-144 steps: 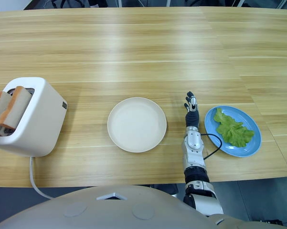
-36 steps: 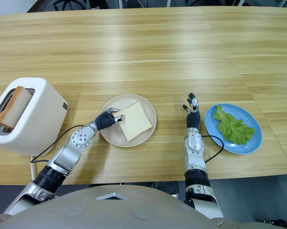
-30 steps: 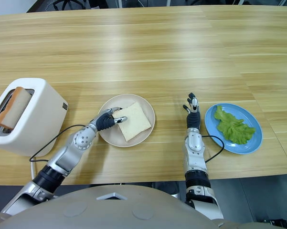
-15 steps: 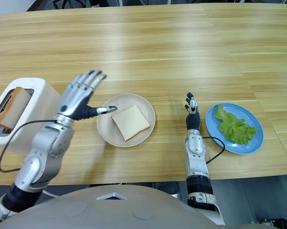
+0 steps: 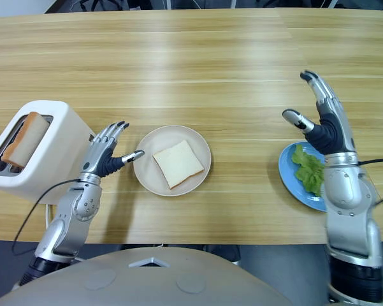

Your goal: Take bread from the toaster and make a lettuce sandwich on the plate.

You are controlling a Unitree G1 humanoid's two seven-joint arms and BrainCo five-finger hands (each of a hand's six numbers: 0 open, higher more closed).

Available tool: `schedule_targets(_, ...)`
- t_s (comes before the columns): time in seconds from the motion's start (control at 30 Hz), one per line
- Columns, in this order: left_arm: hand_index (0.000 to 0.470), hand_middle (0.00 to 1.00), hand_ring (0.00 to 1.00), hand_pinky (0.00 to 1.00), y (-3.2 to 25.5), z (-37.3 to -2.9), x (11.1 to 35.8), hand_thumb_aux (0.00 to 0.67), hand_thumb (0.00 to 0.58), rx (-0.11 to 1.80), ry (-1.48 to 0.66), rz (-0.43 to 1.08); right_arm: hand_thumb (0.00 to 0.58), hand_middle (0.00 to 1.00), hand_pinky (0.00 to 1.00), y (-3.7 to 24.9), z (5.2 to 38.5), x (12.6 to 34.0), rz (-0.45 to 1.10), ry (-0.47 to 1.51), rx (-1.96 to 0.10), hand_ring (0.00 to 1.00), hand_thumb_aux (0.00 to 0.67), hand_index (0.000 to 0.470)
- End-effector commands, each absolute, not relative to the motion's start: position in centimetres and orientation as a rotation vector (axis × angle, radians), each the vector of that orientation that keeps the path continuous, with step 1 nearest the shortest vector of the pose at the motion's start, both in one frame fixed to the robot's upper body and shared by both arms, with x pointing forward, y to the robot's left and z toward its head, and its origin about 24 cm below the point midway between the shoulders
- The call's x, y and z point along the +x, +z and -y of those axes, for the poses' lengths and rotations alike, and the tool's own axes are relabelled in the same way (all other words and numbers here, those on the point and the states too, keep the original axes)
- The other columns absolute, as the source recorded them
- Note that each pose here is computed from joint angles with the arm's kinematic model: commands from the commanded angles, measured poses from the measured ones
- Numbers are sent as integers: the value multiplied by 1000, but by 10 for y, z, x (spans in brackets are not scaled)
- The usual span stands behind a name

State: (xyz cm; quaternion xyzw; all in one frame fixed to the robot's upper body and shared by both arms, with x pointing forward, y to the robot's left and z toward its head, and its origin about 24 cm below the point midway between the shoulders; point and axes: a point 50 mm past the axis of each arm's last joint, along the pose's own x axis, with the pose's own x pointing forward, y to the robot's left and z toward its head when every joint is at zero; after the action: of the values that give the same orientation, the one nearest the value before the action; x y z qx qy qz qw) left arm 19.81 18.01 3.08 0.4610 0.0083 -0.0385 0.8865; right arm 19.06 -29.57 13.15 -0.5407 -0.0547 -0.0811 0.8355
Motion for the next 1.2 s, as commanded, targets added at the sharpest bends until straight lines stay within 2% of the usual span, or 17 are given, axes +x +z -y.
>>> schedule_targets(0.03,0,0,0,0,15,-188,192,0,0,762,-65,-82,0,0,0,93,317,181,-46,-128,-1309,0,0,0)
schedule_targets(0.17,0,0,0,0,10,-193,188,0,0,627,-42,-112,0,0,0,60,336,165,-185,-97,-1364,0,0,0)
schedule_targets(0.33,0,0,0,0,14,-199,186,0,0,625,-25,-98,0,0,0,31,354,148,-317,-72,-1413,0,0,0)
schedule_targets(0.53,0,0,0,0,15,-201,183,0,0,618,-10,-98,0,0,0,18,365,143,-380,-61,-1429,0,0,0)
schedule_targets(0.73,0,0,0,0,13,-201,177,0,0,629,-7,-109,0,0,0,21,381,141,-410,-109,-1439,0,0,0)
schedule_targets(0.93,0,0,0,0,11,-202,174,0,0,630,-4,-120,0,0,0,16,377,142,-421,-67,-1459,0,0,0)
schedule_targets(0.97,0,0,0,0,11,-202,174,0,0,630,-5,-121,413,0,0,14,376,142,-428,-57,-1458,0,310,213)
schedule_targets(1.0,0,0,0,0,10,-201,174,0,0,630,-6,-122,487,12,12,11,376,142,-436,-49,-1461,12,402,276)
schedule_targets(1.03,0,0,0,0,10,-201,174,0,0,631,-8,-124,550,396,396,8,375,142,-447,-37,-1468,396,518,355)
schedule_targets(1.07,0,0,0,0,9,-200,173,0,0,633,-10,-126,577,698,698,6,374,141,-454,-26,-1474,698,623,428)
schedule_targets(1.1,0,0,0,0,9,-200,173,0,0,634,-12,-127,579,745,745,4,373,141,-459,-15,-1482,745,649,446)
schedule_targets(1.2,0,0,0,0,8,-201,172,0,0,637,-12,-134,580,737,737,0,371,142,-466,4,-1501,737,670,460)
